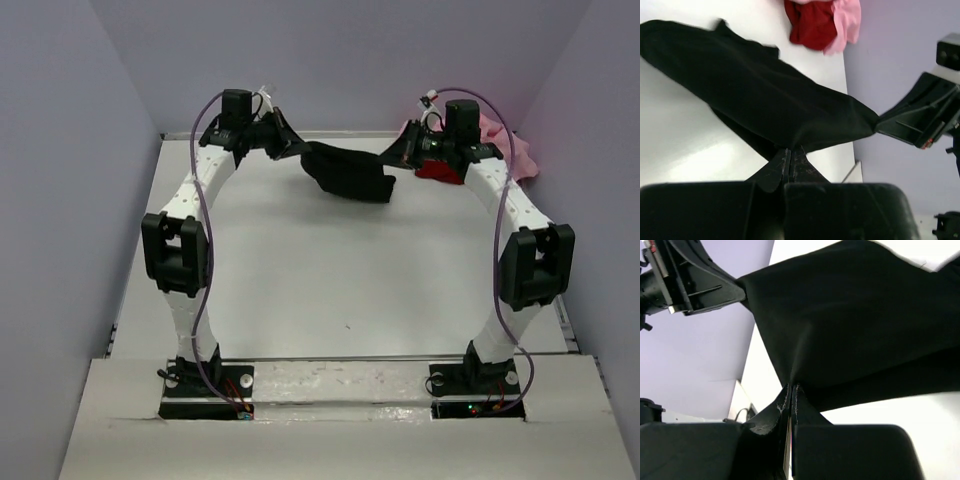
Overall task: Fold and stack the t-shirts
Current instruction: Fold the tshirt
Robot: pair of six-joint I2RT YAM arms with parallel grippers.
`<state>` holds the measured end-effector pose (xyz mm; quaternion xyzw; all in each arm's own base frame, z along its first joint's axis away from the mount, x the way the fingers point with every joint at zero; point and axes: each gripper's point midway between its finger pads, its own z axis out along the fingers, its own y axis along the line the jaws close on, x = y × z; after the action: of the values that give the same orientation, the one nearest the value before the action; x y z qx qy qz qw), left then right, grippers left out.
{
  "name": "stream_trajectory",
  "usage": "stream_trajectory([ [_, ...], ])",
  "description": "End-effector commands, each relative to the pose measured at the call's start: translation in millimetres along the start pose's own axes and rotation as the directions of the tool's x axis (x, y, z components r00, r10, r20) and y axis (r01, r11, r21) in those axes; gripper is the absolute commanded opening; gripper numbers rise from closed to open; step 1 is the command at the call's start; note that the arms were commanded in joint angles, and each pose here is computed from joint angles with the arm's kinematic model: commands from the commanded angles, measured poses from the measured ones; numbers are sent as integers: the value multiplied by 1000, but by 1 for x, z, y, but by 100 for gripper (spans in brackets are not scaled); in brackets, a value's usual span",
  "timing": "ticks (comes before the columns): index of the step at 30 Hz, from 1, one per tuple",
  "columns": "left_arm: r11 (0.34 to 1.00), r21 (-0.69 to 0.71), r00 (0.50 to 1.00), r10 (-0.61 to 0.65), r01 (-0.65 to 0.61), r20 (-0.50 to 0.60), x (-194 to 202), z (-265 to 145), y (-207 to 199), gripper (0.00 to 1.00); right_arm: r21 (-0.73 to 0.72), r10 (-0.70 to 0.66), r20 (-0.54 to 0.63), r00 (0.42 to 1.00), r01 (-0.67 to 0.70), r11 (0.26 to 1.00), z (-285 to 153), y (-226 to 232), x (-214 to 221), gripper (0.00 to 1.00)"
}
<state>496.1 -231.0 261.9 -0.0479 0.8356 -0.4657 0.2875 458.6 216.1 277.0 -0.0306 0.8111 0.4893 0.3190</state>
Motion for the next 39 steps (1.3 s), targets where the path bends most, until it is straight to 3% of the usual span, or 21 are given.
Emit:
stream_trajectory([
  [1,997,65,995,54,-49,-79,51,-9,-25,1,22,40,-10,999,-40,999,-34,17,31,0],
  [13,996,87,948,38,-11,-316,217,-15,-38,1,227,290,-192,938,-245,943,-95,-17,201,0],
  [17,996,82,919,9,25,-393,269,-29,-35,1,445,387,-248,888,-250,860,-122,-52,254,0],
  [22,996,72,892,-14,52,-452,306,-50,-39,1,619,431,-300,851,-170,767,-152,-80,285,0],
  [24,996,60,879,-29,65,-477,319,-60,-38,3,619,478,-325,816,-198,760,-152,-80,298,33],
  [26,996,47,859,-42,77,-511,331,-67,-34,3,631,525,-340,780,-224,743,-151,-81,306,99],
  [28,997,30,852,-41,67,-522,337,-71,-32,5,656,526,-330,784,-210,725,-153,-83,300,100],
  [30,999,5,849,-36,46,-526,339,-75,-28,13,674,497,-305,812,-185,715,-156,-84,289,100],
  [31,999,-19,845,-48,45,-533,341,-78,-25,22,667,475,-296,829,-178,724,-154,-81,279,100],
  [32,999,-29,853,-33,20,-522,338,-77,-24,51,669,469,-297,832,-169,723,-154,-80,274,100],
  [35,998,-59,860,-24,-7,-510,330,-80,-26,89,656,420,-281,863,-147,740,-150,-75,252,100],
  [37,998,-66,864,-16,-20,-503,327,-80,-27,99,649,411,-277,869,-146,747,-146,-75,245,100],
  [39,998,-61,854,-20,-13,-520,329,-81,-29,99,621,400,-270,876,-159,767,-138,-72,238,100],
])
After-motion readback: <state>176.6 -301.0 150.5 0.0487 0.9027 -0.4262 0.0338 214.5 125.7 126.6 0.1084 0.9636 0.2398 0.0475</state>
